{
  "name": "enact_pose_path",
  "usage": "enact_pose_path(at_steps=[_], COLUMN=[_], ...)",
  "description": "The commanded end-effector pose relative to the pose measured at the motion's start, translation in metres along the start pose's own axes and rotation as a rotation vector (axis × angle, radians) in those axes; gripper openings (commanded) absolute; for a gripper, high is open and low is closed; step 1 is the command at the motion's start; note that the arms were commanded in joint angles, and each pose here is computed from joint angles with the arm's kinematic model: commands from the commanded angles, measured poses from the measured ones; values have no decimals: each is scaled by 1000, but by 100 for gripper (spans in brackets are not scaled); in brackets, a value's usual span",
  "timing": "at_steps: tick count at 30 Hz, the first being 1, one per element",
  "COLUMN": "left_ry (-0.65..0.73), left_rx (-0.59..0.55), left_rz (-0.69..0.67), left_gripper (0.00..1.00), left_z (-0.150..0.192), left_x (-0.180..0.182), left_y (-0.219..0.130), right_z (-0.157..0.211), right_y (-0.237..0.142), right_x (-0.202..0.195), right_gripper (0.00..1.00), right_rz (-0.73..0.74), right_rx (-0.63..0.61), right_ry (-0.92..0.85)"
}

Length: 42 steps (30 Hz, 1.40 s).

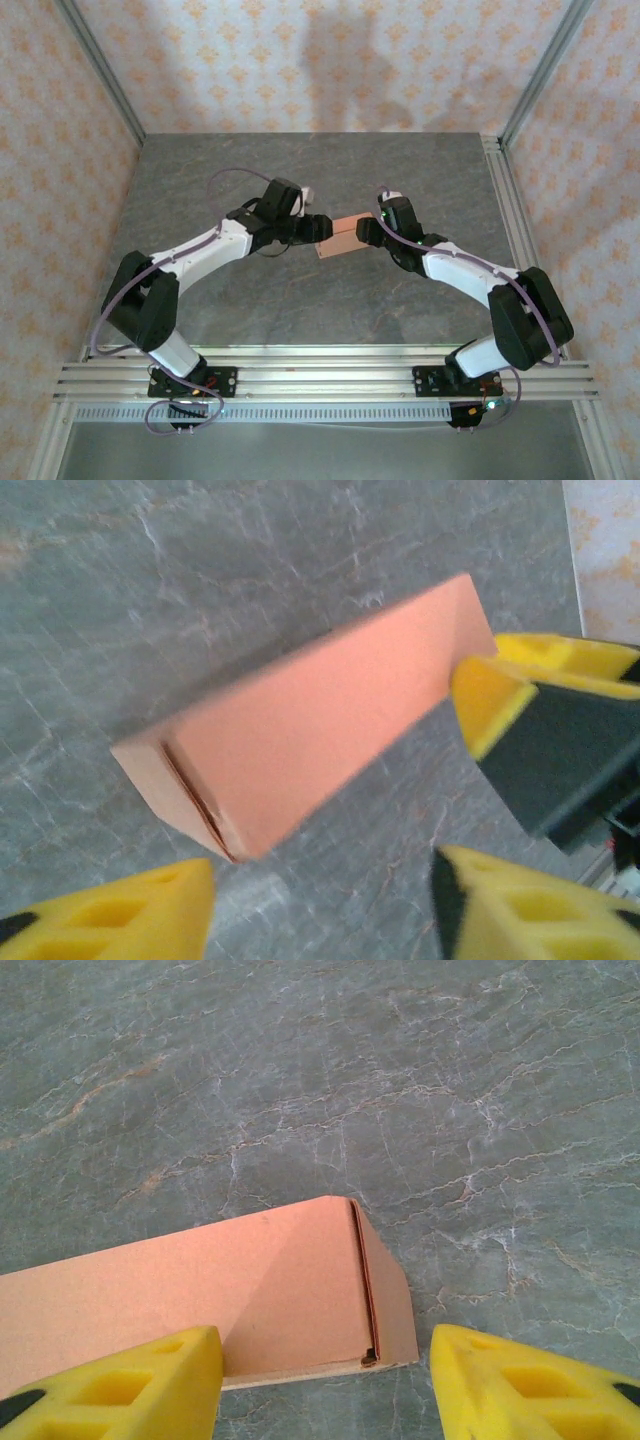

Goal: Fold the paper box

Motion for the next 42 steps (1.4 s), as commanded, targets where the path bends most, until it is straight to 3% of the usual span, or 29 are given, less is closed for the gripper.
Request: enact_pose_path(at_steps=[1,7,12,17,21,29,35,42], left_ry=[-117,-144,-156,-143,-136,-129,-139,-120], left_rx=[-34,29,60,81,92,96,109,94], left_rz=[-25,-39,-89,-106,-113,-119,-102,-103], left_gripper=[47,34,15,11,10,6,0,0], left_z=[-18,-4,8,14,17,19,29,33], left_x=[14,28,47,53,55,60,70,73], left_y=[13,30,38,41,43,45,57,61], right_z=[29,26,8,-25,-33,3,34,49], right_y=[4,3,-3,-10,-1,20,24,24], right_x=[-11,-11,1,4,-5,-25,-23,-23], right_gripper=[56,57,58,67,67,32,23,3], right_rz=[43,44,-18,-117,-135,-60,-99,-101], right_rx=[95,96,49,-49,-63,25,88,121], right_ry=[1,0,20,136,202,229,178,130])
Point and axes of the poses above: each hand's point on the last joint's axis, 136 mm out from that joint toward the fingers, its own y axis out along the fingers, its own x axis along the line the jaws close on, z = x × y, the point moved 2 cm from there along -y, back along the fingers, and after that the axes turned 6 degrees about -y, right-handed, at the moved point
